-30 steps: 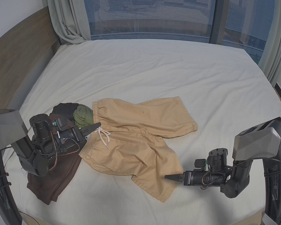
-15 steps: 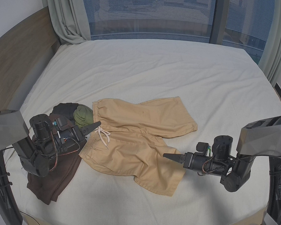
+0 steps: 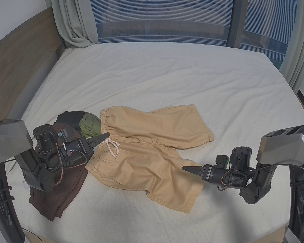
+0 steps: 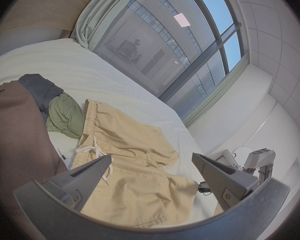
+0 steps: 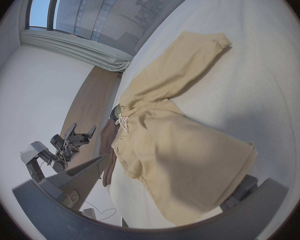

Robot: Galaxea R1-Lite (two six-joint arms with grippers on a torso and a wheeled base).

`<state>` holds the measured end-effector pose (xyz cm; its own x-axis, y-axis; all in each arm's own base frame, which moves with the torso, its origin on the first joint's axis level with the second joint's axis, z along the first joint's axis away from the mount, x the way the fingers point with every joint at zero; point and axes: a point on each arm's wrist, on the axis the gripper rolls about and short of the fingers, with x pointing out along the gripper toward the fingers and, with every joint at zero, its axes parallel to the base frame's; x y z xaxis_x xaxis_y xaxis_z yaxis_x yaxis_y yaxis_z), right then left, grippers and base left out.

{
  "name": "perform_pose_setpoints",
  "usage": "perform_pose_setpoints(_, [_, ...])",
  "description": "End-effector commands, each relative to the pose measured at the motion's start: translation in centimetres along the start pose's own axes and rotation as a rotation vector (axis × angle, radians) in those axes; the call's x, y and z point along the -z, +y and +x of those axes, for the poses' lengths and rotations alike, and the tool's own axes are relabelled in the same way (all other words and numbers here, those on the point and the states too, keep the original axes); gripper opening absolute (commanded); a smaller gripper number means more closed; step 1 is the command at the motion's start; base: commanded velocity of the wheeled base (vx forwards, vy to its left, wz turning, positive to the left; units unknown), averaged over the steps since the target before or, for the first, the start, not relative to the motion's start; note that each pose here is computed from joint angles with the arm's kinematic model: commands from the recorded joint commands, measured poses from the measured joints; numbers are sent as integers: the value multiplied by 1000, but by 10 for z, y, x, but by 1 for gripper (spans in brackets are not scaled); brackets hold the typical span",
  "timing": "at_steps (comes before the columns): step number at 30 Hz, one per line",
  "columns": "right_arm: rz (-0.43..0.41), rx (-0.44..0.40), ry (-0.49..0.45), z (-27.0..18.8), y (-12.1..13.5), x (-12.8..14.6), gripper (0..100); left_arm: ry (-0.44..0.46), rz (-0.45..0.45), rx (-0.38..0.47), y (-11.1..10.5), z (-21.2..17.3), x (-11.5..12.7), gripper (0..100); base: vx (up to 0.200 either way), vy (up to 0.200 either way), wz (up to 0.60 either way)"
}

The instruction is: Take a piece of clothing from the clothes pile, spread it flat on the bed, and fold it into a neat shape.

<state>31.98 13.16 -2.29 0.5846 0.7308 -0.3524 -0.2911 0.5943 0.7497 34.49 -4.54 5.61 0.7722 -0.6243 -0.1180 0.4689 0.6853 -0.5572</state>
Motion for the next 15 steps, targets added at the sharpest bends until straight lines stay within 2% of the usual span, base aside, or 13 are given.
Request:
perform_pose_setpoints(1, [35, 42, 15, 2, -16, 1, 100, 1, -1, 0, 0, 0, 0, 100, 0, 0, 0])
perform_pose_setpoints(11, [66, 78, 12, 6, -29, -5, 100, 1, 0, 2, -1, 0, 1, 100, 0, 0, 0])
perform_pose_setpoints(15, [75, 77, -22, 5, -33, -15, 100, -3, 2, 3, -1, 0, 0, 100, 0, 0, 0])
